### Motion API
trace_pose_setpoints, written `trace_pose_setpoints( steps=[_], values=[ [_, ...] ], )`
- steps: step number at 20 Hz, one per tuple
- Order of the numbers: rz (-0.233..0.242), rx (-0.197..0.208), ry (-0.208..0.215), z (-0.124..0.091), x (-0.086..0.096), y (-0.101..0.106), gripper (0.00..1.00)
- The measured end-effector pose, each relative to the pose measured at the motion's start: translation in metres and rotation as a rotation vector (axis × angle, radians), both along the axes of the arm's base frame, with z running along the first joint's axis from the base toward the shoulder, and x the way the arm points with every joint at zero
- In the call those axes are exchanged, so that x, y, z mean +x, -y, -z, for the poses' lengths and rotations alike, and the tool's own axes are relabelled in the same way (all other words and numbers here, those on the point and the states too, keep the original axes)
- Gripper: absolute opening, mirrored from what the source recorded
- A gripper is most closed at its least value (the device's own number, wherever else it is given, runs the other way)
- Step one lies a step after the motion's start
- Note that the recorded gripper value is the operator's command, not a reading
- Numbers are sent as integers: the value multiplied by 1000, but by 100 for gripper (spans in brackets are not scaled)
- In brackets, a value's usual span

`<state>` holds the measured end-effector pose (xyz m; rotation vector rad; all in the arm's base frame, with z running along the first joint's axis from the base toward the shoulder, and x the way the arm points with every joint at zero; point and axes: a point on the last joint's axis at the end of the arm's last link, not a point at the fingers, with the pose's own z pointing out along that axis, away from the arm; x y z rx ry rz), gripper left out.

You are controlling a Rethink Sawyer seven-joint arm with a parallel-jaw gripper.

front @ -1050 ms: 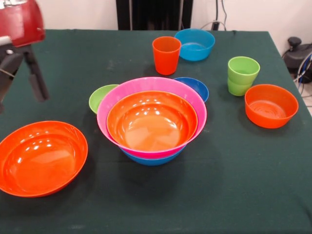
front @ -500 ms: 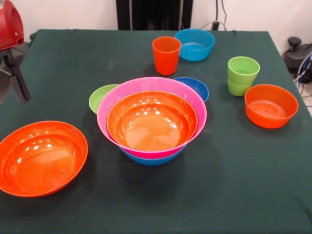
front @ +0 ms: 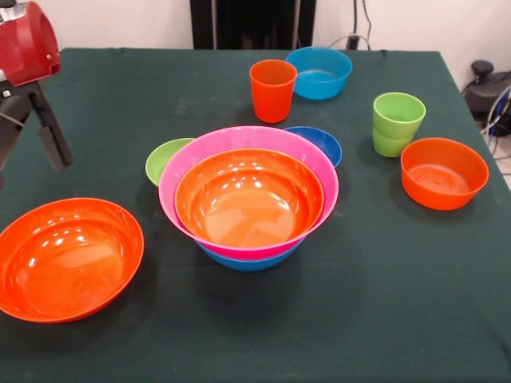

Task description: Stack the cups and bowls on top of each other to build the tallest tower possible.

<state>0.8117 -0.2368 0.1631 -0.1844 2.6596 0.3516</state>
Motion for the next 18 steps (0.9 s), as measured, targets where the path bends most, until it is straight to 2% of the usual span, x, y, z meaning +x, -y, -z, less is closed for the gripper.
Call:
trace_pose_setpoints(
  steps=[6, 10, 18],
  values=[
    [-17, 3, -13, 5, -4, -9, 100],
    [-38, -11, -18, 9, -4, -20, 100],
    [-101, -43, -37, 10, 5, -65, 100]
  ],
)
